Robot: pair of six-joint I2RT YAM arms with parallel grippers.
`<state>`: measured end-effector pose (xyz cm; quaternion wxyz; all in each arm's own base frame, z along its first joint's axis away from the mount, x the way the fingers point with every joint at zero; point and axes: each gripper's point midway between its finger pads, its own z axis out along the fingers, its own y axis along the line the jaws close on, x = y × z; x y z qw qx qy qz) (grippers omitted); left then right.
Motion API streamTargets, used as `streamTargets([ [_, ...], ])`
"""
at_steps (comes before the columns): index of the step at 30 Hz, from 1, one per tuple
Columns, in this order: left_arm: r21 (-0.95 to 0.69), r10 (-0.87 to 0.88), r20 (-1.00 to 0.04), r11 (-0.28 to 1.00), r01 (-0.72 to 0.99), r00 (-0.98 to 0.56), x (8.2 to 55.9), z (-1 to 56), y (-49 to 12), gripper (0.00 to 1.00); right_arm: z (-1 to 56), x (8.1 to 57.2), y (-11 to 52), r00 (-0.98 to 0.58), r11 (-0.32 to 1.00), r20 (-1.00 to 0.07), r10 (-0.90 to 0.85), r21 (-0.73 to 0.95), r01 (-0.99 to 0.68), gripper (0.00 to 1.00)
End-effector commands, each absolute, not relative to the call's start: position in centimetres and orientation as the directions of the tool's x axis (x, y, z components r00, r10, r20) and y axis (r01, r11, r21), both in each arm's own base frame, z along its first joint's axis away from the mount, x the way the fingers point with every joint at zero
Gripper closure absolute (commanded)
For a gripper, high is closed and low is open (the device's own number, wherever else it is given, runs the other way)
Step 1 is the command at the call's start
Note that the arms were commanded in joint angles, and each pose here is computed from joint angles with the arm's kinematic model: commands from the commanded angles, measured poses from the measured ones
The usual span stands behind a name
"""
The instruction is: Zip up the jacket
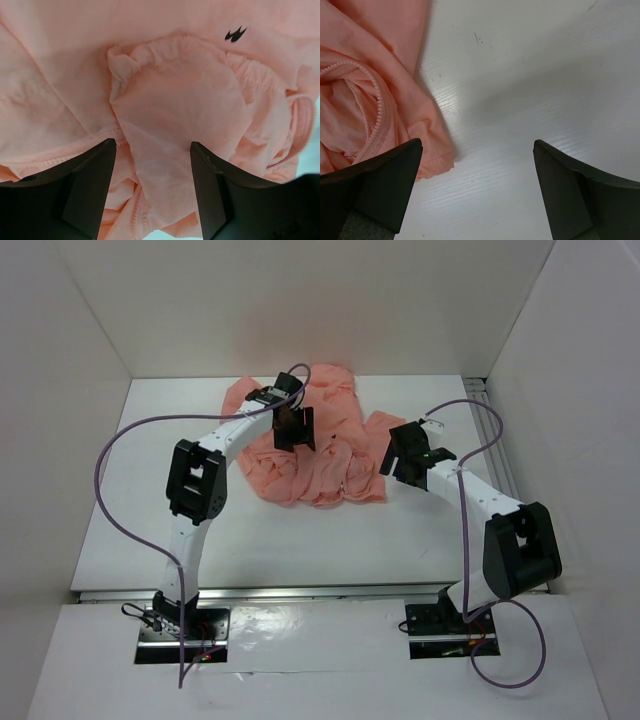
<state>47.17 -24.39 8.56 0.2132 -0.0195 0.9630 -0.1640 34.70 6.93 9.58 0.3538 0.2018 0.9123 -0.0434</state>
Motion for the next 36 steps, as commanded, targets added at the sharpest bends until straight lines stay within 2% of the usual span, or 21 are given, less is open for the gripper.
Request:
streamTargets([
  [1, -0.286, -0.045, -0.370, 0.956, 0.068, -0.928, 45.7, 7.2, -25.4, 0.26, 11.7, 35.8, 6.8, -0.616, 0.908, -0.704, 0.352, 0.097, 0.407, 0.01],
  [7, -0.272, -0.043, -0.357, 0.960, 0.060, -0.933, 45.3, 6.6, -25.1, 0.28, 11.8, 35.9, 6.6, -0.617, 0.906, -0.705, 0.349, 0.086, 0.414, 0.01],
  [8, -0.268, -0.033, -0.360, 0.961, 0.070, -0.932, 45.3, 6.5, -25.0, 0.31, 11.9, 36.2, 6.7, -0.616, 0.906, -0.706, 0.349, 0.087, 0.414, 0.01],
  [12, -0.271, -0.027, -0.379, 0.959, 0.083, -0.925, 45.4, 7.5, -25.0, 0.67, 12.2, 36.2, 6.5, -0.616, 0.907, -0.711, 0.339, 0.075, 0.414, 0.01],
  [13, -0.276, -0.037, -0.390, 0.958, 0.078, -0.920, 45.7, 8.2, -24.7, 0.82, 12.9, 36.5, 6.4, -0.598, 0.905, -0.725, 0.342, 0.082, 0.418, 0.01],
  [15, -0.274, -0.034, -0.458, 0.956, 0.105, -0.889, 46.7, 11.5, -23.9, 0.97, 13.6, 36.7, 6.5, -0.585, 0.904, -0.733, 0.347, 0.095, 0.417, 0.01],
  [16, -0.268, -0.049, -0.487, 0.958, 0.096, -0.872, 47.2, 12.7, -23.3, 1.00, 13.6, 36.7, 6.5, -0.585, 0.904, -0.733, 0.347, 0.095, 0.417, 0.01],
  [22, -0.268, -0.092, -0.681, 0.955, 0.130, -0.726, 48.9, 24.0, -17.6, 1.00, 15.5, 37.2, 6.9, -0.571, 0.917, -0.750, 0.334, 0.116, 0.382, 0.01],
  [26, -0.207, -0.065, -0.780, 0.965, 0.158, -0.623, 48.0, 29.4, -15.7, 1.00, 16.6, 37.7, 9.5, -0.594, 0.954, -0.750, 0.291, 0.179, 0.242, 0.01],
  [32, -0.156, -0.059, -0.798, 0.981, 0.111, -0.599, 46.6, 30.4, -13.8, 1.00, 14.1, 36.4, 18.1, -0.732, 0.960, -0.670, 0.120, 0.267, -0.087, 0.02],
  [36, -0.147, -0.064, -0.786, 0.986, 0.085, -0.615, 46.3, 29.5, -13.4, 1.00, 10.4, 36.3, 20.0, -0.829, 0.952, -0.542, 0.140, 0.304, -0.038, 0.13],
])
